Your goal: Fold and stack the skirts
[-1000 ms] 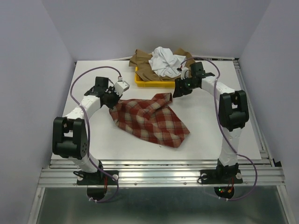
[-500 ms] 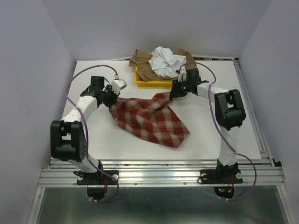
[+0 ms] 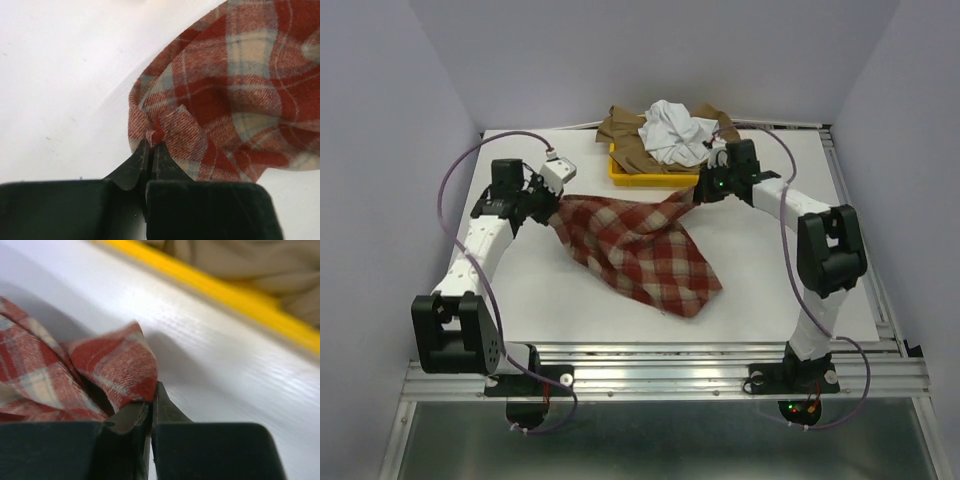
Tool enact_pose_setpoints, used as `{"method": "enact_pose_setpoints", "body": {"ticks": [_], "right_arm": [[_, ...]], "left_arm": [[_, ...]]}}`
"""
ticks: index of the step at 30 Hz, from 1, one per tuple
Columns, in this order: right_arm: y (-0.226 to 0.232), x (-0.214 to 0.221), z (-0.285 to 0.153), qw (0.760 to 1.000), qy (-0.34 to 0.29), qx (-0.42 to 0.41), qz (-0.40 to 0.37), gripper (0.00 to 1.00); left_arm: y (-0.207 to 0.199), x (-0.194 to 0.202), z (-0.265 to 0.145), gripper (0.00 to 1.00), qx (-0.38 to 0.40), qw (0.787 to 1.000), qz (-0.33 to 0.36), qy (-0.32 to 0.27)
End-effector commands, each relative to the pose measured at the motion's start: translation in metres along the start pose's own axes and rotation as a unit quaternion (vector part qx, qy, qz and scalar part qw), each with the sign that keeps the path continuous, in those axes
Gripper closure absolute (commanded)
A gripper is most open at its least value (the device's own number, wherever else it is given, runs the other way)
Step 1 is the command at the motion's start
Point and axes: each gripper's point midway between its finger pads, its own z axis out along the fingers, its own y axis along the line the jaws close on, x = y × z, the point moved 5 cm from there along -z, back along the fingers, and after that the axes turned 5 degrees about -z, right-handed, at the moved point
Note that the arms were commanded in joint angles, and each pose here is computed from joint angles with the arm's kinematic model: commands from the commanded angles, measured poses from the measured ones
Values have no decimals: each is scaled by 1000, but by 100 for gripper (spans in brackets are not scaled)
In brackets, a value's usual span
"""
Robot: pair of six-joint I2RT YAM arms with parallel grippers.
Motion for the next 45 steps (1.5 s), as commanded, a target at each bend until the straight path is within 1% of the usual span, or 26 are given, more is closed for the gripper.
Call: {"method": "enact_pose_setpoints", "body": {"ticks": [1, 2, 4, 6, 9, 10, 11, 13, 14, 16, 18, 20, 22, 25, 27, 29, 32, 34, 35, 37, 40, 41, 43, 44, 45], "right_arm": [[-13, -101, -107, 978, -149, 116, -92, 99], [-19, -121, -140, 966, -179, 157, -101, 99], [-27, -138, -170, 951, -200, 205, -120, 99], [-26, -160, -205, 934, -226, 238, -138, 99], [-22, -174, -229, 925, -235, 260, -146, 99], [-18, -185, -241, 919, -247, 267, -150, 99], [-16, -185, -245, 920, -242, 272, -148, 99], [-12, -192, -258, 914, -251, 282, -152, 99], [-11, -193, -265, 909, -255, 293, -152, 99], [-5, -193, -277, 904, -260, 299, -160, 99], [-2, -190, -282, 905, -253, 302, -162, 99], [4, -185, -291, 907, -247, 299, -165, 99], [10, -182, -298, 907, -245, 297, -171, 99], [19, -173, -314, 903, -239, 302, -190, 99], [26, -169, -331, 895, -238, 317, -205, 99], [31, -164, -343, 893, -228, 328, -209, 99], [48, -168, -370, 883, -246, 331, -224, 99], [61, -168, -380, 886, -254, 312, -231, 99], [63, -168, -379, 889, -253, 303, -231, 99], [64, -165, -370, 903, -238, 281, -222, 99], [46, -162, -328, 927, -196, 247, -204, 99], [32, -159, -299, 940, -167, 225, -192, 99], [23, -155, -265, 955, -135, 197, -177, 99], [18, -148, -227, 967, -100, 167, -166, 99], [18, -147, -211, 969, -91, 157, -166, 99]], "left_arm": [[22, -55, -66, 100, -52, 989, 24, -133], [28, -66, -86, 100, -76, 982, 33, -168], [28, -78, -104, 100, -85, 974, 47, -205], [23, -95, -125, 100, -91, 961, 82, -248], [14, -113, -149, 100, -101, 942, 117, -297], [12, -121, -155, 100, -102, 935, 129, -315], [8, -125, -164, 100, -106, 930, 135, -326], [6, -129, -172, 100, -111, 926, 139, -334], [6, -134, -181, 100, -124, 918, 147, -347], [6, -135, -189, 100, -141, 914, 146, -351], [3, -133, -192, 100, -141, 914, 148, -352], [-11, -130, -197, 100, -116, 915, 170, -347], [-24, -127, -202, 100, -89, 916, 177, -348], [-39, -125, -220, 100, -91, 916, 135, -367], [-43, -124, -240, 100, -124, 910, 101, -382], [-56, -126, -263, 100, -132, 903, 99, -398], [-75, -126, -287, 100, -127, 898, 98, -410], [-84, -126, -297, 100, -119, 896, 93, -417], [-89, -127, -306, 100, -122, 892, 95, -425], [-91, -129, -310, 100, -118, 892, 84, -427], [-80, -131, -293, 100, -99, 911, 38, -399], [-66, -128, -272, 100, -91, 925, 0, -369], [-51, -123, -248, 100, -87, 937, -39, -336], [-34, -114, -221, 100, -89, 948, -71, -298], [-25, -109, -208, 100, -92, 951, -89, -280]]}}
